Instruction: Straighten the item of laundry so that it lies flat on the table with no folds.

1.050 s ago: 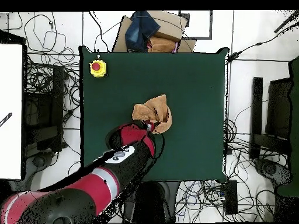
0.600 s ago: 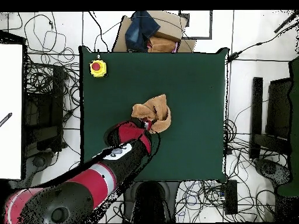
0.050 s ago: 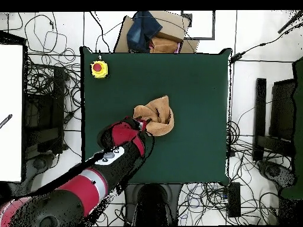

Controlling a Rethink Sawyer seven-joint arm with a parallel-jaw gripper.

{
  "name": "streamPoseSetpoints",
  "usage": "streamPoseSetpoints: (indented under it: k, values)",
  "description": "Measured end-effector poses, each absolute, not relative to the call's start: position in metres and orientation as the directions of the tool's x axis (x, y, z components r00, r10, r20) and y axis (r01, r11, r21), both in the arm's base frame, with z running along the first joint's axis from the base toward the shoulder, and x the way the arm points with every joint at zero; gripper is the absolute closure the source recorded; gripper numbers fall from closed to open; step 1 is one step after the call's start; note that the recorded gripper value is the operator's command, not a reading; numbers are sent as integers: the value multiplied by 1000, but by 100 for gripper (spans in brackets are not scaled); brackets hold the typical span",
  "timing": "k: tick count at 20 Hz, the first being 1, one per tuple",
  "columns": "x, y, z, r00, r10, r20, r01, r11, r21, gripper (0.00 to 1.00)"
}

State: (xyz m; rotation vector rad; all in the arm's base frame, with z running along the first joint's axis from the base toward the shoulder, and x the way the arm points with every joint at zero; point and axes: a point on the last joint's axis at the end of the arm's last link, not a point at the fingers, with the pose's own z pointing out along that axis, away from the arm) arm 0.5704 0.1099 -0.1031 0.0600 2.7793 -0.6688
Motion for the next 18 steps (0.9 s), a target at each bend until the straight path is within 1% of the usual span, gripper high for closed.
streamPoseSetpoints:
  k: [10,18]
  values:
    - [583,111,-88,-950,-18,-312,123,896,-426,0]
    - [590,92,-86,-941,-2,-338,151,893,-424,0]
